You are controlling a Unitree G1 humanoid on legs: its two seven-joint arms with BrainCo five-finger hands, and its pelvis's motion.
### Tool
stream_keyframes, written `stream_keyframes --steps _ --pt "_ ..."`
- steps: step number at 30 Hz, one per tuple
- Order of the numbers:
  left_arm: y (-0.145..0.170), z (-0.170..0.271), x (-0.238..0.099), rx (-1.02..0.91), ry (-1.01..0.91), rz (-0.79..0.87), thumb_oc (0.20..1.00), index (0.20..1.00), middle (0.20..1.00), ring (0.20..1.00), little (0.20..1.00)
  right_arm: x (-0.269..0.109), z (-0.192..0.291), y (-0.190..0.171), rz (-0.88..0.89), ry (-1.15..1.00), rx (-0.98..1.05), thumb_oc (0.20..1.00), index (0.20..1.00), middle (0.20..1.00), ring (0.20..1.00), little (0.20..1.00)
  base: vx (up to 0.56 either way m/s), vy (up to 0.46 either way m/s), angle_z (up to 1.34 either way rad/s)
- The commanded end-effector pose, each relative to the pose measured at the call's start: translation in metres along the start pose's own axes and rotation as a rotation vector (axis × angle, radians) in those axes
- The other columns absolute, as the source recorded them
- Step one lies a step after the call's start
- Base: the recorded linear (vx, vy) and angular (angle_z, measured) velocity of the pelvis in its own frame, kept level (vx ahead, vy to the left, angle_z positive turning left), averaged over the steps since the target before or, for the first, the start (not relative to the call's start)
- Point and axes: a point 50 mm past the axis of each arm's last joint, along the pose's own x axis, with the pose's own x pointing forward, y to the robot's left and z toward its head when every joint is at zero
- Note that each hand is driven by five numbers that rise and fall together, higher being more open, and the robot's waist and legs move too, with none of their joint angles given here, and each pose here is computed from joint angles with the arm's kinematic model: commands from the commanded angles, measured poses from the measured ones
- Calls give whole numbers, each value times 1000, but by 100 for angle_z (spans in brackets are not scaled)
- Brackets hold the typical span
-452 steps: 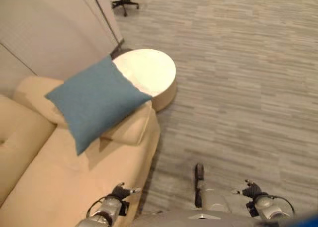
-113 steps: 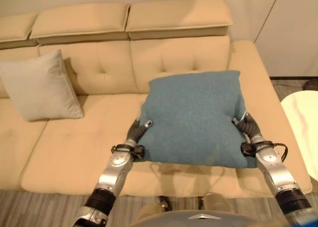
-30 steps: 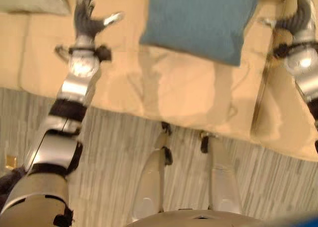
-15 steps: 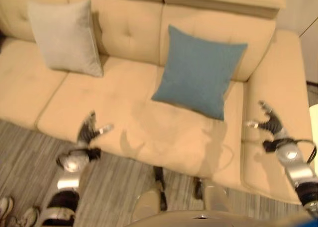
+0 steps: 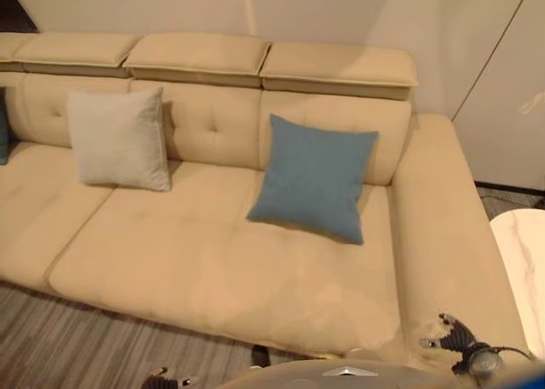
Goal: Pick up all the scattered cushions and arrange them neatly on the sofa.
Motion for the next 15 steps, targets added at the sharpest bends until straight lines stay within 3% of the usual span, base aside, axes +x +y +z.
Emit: stream_keyframes --steps 1,6,15 --pt "16 30 4 17 -92 26 1000 1000 1000 1000 1000 5 17 3 -9 -36 -1 1000 1000 1000 1000 1000 -182 -15 37" --pt "2 49 5 43 -146 -18 1000 1000 1000 1000 1000 3 -3 12 15 73 14 1000 1000 1000 1000 1000 -189 57 37" --pt "3 78 6 44 -234 -3 1000 1000 1000 1000 1000 5 5 16 10 79 56 1000 1000 1000 1000 1000 -208 151 13"
